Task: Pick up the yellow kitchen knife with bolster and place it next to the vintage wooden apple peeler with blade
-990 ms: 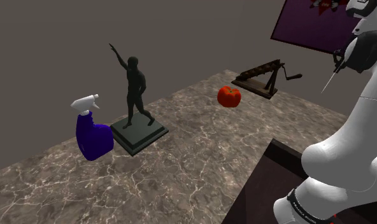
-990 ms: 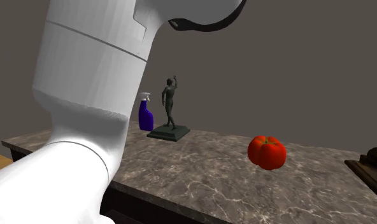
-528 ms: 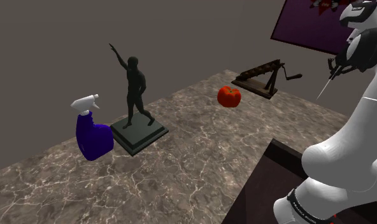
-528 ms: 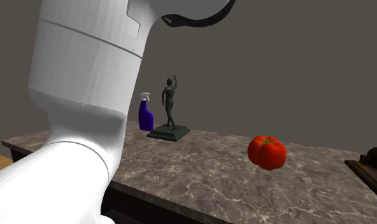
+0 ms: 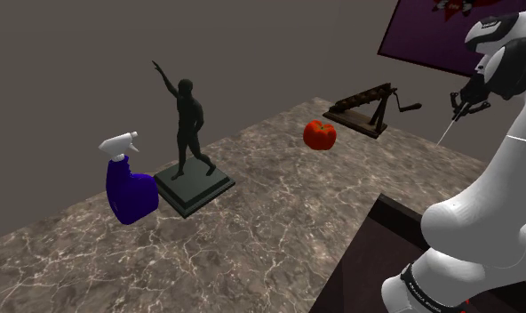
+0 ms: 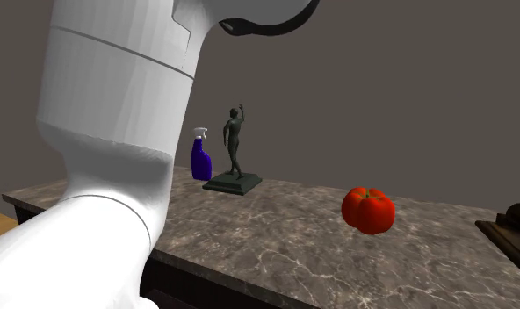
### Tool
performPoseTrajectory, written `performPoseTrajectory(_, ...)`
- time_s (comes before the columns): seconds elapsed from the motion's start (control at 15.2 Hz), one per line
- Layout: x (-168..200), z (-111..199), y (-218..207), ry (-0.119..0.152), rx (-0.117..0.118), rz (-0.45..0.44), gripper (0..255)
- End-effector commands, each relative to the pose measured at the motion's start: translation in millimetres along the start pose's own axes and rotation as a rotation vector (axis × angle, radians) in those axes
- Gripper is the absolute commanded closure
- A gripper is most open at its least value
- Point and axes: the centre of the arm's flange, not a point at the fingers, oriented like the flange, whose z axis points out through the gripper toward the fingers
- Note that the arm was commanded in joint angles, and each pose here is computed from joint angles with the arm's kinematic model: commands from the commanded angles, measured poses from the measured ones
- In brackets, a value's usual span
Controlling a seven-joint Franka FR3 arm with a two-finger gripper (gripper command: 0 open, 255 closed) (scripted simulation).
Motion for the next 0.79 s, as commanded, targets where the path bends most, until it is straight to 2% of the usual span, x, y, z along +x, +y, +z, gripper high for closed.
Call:
performPoseTrajectory(0.0, 0.9, 9.6, 0.5, 0.001, 0.000, 0.000, 255)
performPoseTrajectory(0.73, 6.7, 67.4, 1.9, 0.001, 0.000, 0.000, 255)
